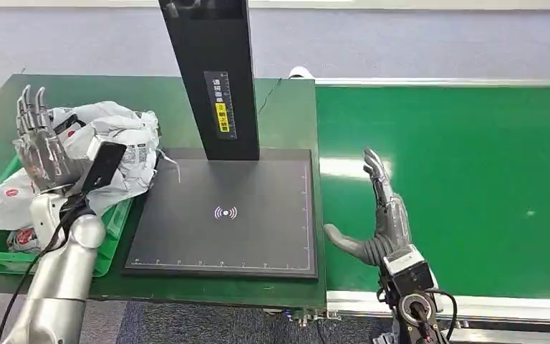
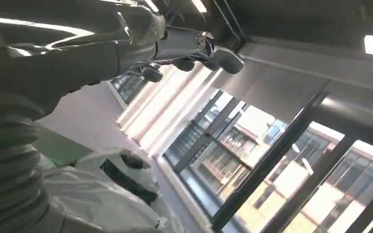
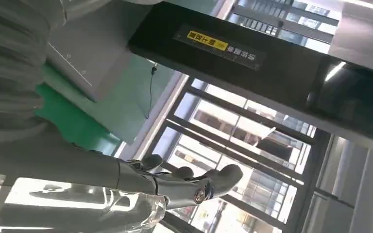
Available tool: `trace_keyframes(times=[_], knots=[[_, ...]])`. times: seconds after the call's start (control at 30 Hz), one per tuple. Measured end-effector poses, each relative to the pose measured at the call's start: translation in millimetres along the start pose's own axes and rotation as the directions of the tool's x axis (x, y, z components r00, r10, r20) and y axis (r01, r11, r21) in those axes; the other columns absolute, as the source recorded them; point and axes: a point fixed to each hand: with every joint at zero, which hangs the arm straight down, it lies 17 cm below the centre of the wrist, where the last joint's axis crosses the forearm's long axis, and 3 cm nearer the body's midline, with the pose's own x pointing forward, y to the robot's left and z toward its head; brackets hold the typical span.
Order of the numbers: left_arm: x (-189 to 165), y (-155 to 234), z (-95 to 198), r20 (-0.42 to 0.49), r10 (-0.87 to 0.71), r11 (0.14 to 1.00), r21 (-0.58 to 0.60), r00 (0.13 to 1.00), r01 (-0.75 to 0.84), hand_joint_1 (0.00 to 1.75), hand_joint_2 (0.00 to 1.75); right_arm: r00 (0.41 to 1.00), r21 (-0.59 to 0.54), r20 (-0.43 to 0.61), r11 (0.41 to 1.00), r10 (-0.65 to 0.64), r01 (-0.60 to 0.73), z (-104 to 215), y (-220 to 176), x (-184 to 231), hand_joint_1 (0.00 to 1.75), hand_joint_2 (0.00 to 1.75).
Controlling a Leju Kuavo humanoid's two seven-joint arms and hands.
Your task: Moved the parcel from conveyor to table for the left to box.
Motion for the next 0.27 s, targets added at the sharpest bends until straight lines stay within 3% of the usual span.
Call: trace_keyframes(times=[0.07,0.1,0.27], knots=[[10.5,14.7,4.6,0.03,0.025,0.998,0.055,0.999,-0.026,0.0,1.75,1.0,-0.003,0.001,1.0,-0.001,0.001,0.3,-0.7,0.5,0.0,1.75],[16.6,25.1,7.0,0.052,0.041,0.995,0.094,0.998,-0.046,0.0,0.0,1.0,-0.004,0.002,1.0,-0.001,0.001,0.4,-1.1,0.8,0.0,1.75],[51.8,58.5,29.4,0.2,0.162,0.964,0.179,0.966,-0.199,0.0,0.0,1.0,-0.009,0.008,1.0,-0.007,0.007,0.1,-1.8,2.0,0.0,1.75]])
